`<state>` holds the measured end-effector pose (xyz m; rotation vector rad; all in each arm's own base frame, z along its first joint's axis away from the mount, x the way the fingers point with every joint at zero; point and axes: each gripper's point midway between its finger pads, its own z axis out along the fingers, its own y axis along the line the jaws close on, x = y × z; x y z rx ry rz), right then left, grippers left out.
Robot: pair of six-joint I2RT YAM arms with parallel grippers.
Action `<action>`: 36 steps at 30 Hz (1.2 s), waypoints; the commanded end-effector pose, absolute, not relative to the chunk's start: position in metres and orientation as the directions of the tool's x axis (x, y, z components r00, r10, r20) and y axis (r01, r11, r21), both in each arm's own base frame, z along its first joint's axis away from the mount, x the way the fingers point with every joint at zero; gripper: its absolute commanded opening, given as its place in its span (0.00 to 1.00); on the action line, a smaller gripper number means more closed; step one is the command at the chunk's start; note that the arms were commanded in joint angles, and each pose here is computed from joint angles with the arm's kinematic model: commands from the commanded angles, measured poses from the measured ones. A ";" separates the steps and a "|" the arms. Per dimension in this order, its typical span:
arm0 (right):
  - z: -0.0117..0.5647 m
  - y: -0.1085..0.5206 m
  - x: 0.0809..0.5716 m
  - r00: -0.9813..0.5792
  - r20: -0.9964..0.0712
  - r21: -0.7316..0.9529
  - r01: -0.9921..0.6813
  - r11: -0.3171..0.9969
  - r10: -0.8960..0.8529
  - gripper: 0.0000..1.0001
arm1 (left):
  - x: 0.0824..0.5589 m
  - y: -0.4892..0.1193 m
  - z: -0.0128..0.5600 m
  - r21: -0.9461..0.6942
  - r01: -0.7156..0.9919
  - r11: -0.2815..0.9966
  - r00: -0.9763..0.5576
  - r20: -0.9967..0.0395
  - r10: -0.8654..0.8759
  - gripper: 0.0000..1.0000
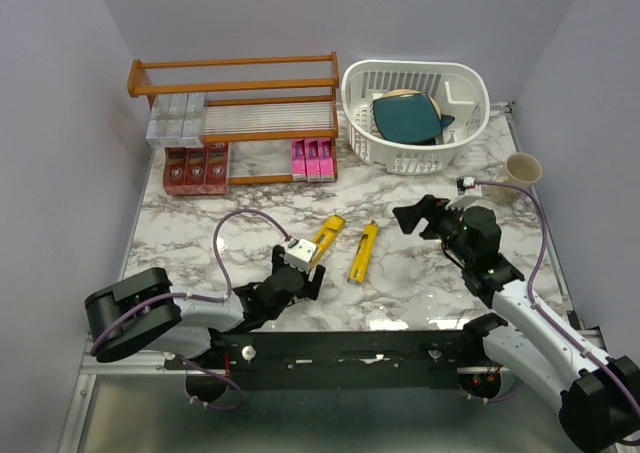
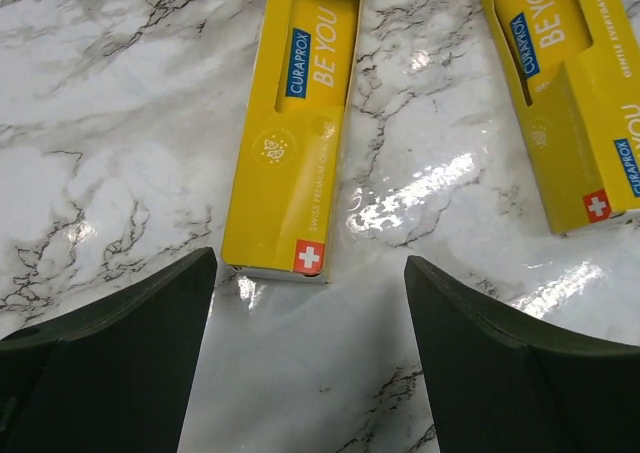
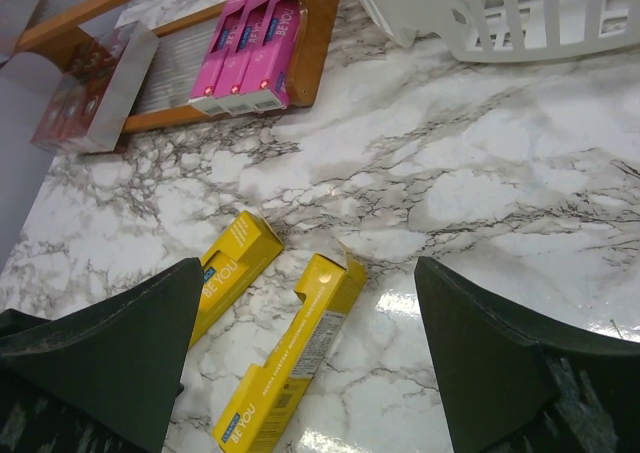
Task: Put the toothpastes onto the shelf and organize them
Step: Place the toothpaste on the shelf.
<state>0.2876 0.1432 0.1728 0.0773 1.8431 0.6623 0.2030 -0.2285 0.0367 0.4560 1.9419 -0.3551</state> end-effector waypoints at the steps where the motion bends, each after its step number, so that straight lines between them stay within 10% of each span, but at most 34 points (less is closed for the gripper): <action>1: 0.171 0.146 0.286 -0.376 -0.852 0.479 -0.281 0.832 0.363 0.95 | 0.218 -0.239 0.045 -0.117 0.438 0.892 -0.355 -0.933 0.052 0.86; 21: 0.170 0.146 0.287 -0.377 -0.852 0.478 -0.277 0.834 0.363 0.95 | 0.223 -0.266 0.035 -0.155 0.517 0.842 -0.374 -0.925 0.060 0.47; 36: 0.169 0.146 0.288 -0.381 -0.850 0.480 -0.271 0.834 0.365 0.95 | 0.248 -0.245 0.139 -0.137 0.362 0.922 -0.304 -0.952 -0.022 0.43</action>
